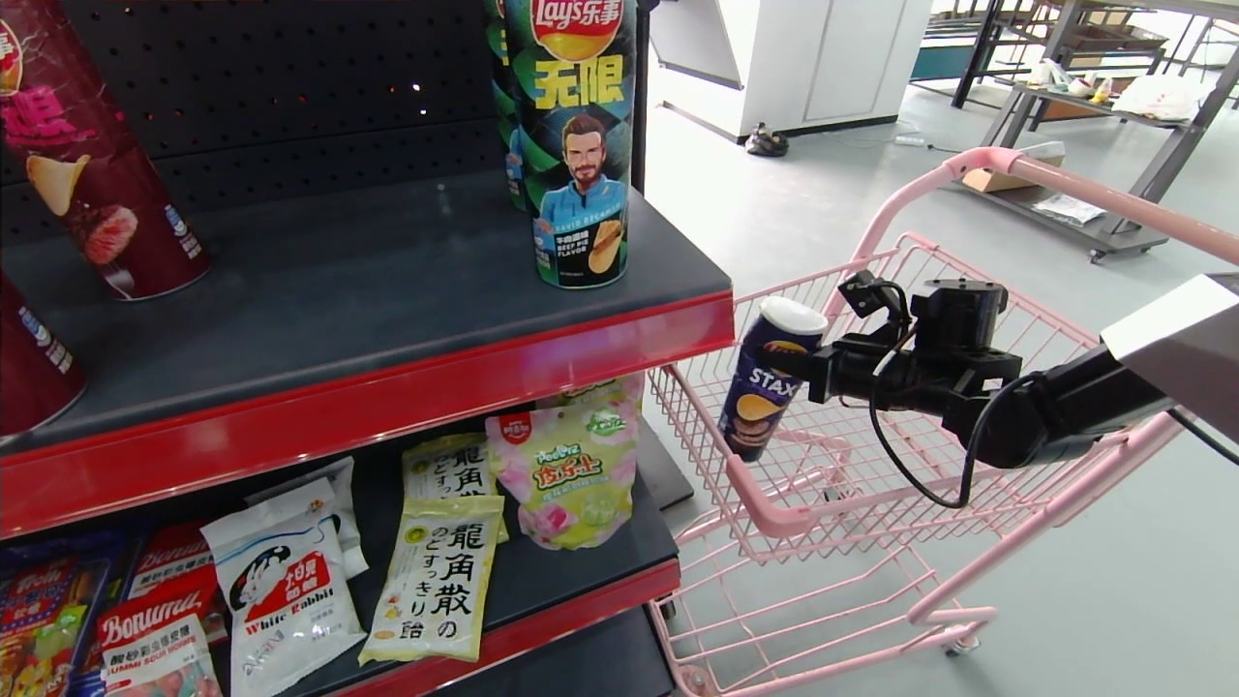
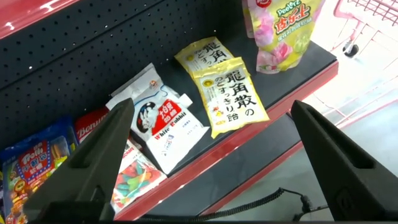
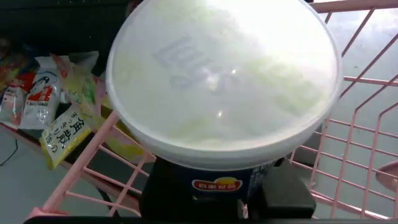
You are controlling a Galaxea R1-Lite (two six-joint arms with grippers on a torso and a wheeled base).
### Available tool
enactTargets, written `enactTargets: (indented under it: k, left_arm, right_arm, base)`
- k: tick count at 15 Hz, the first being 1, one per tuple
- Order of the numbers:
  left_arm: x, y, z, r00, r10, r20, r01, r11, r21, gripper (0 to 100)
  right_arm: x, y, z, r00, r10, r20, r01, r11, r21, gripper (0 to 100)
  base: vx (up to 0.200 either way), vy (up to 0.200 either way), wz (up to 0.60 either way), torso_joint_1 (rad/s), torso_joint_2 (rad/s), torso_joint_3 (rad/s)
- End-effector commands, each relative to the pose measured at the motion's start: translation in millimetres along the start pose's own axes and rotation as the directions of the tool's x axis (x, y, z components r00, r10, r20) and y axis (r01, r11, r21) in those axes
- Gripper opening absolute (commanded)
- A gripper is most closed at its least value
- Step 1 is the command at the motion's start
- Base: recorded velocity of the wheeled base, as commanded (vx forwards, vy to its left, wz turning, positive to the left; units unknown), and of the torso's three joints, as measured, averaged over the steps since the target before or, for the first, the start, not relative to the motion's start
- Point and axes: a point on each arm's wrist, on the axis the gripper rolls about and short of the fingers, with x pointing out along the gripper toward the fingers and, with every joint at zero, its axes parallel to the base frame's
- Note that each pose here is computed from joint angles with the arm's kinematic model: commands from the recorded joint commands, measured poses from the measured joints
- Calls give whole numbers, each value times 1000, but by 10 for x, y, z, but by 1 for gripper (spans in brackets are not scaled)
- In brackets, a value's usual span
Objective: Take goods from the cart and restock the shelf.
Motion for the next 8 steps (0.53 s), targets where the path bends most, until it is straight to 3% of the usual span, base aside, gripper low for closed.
enactTargets:
  k: [1, 8]
  left_arm:
    - [-1, -1, -5, 1000, 0, 1, 0, 1000, 0, 100]
    - [-16, -6, -16, 1000, 1, 13, -1, 1000, 2, 100]
  right_arm:
    - [-28, 42, 51, 1000, 2, 9, -2, 1000, -13, 0]
    - [-949, 545, 965, 968, -146, 203, 173, 978, -120, 0]
  base:
    - [0, 0, 0, 0, 0, 0]
    - [0, 0, 0, 0, 0, 0]
